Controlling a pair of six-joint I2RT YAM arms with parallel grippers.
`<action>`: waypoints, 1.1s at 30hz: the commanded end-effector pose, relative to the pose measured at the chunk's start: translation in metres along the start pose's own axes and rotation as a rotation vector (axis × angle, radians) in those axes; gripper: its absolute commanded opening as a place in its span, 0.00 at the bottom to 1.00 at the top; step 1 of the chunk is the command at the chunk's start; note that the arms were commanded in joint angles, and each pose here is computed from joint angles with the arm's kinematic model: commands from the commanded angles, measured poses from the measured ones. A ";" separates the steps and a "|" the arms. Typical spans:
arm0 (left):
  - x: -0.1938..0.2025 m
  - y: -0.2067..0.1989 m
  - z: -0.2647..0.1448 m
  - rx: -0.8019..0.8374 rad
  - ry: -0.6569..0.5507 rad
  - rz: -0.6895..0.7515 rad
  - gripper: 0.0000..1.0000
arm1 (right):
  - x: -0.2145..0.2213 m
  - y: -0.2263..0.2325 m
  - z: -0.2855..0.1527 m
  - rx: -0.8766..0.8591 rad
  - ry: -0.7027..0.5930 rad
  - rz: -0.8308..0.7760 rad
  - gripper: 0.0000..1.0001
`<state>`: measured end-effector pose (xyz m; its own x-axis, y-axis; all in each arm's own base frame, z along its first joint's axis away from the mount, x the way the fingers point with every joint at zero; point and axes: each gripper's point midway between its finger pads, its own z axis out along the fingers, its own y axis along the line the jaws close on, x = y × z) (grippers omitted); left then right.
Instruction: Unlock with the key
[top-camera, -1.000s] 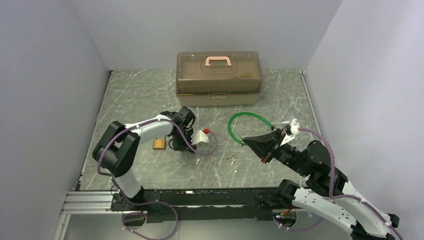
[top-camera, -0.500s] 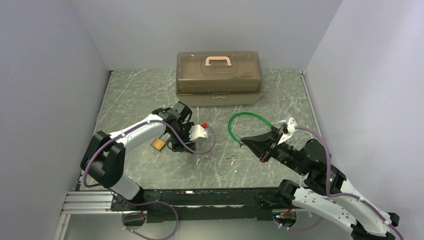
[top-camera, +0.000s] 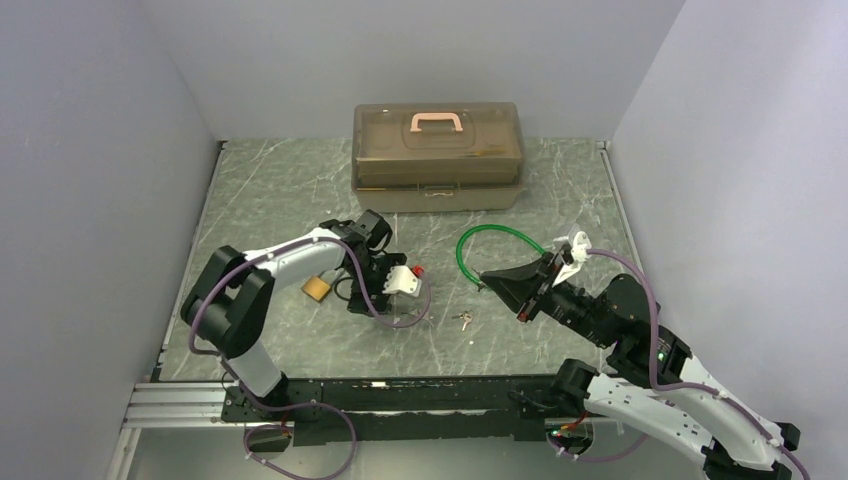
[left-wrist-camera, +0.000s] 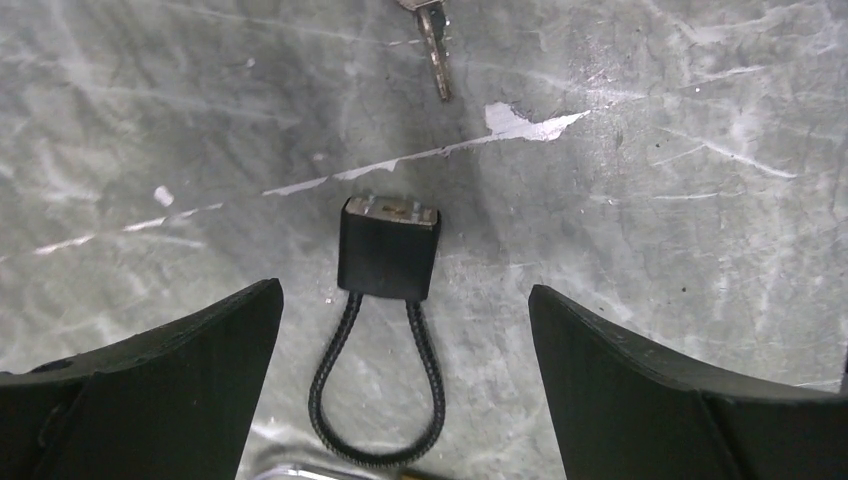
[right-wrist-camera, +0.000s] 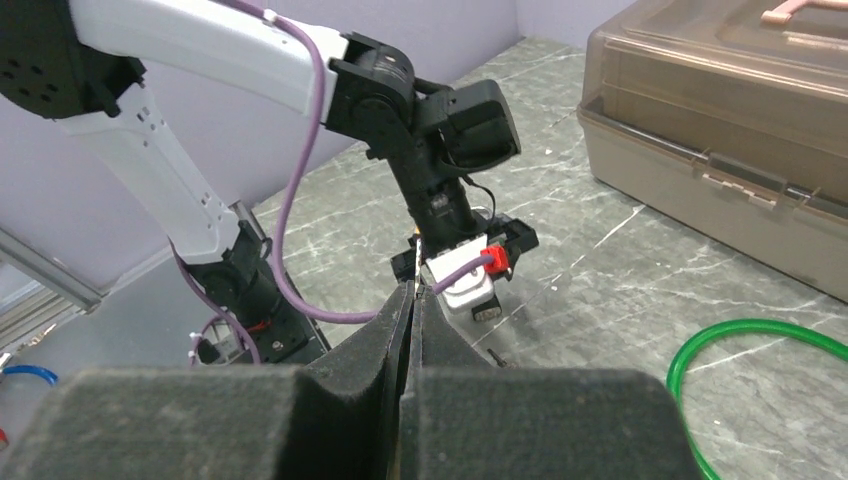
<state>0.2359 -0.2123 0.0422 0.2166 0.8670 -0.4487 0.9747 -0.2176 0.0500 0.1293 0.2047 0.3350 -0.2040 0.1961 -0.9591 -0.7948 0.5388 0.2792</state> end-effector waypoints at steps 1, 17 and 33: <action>-0.017 0.007 0.006 0.049 -0.076 0.123 0.97 | -0.034 0.008 -0.004 -0.018 -0.089 -0.015 0.00; -0.006 0.008 0.000 0.089 -0.202 0.065 0.72 | -0.040 0.009 0.010 -0.012 -0.065 -0.030 0.00; 0.009 0.010 0.024 0.080 -0.065 0.132 0.63 | -0.046 0.012 0.028 -0.011 -0.041 -0.016 0.00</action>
<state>0.2433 -0.2156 0.0284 0.2708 0.7857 -0.5561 0.9484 -0.3168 0.0142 0.1463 0.2274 0.3490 -0.2172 0.1464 -0.9651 -0.7909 0.5531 0.2619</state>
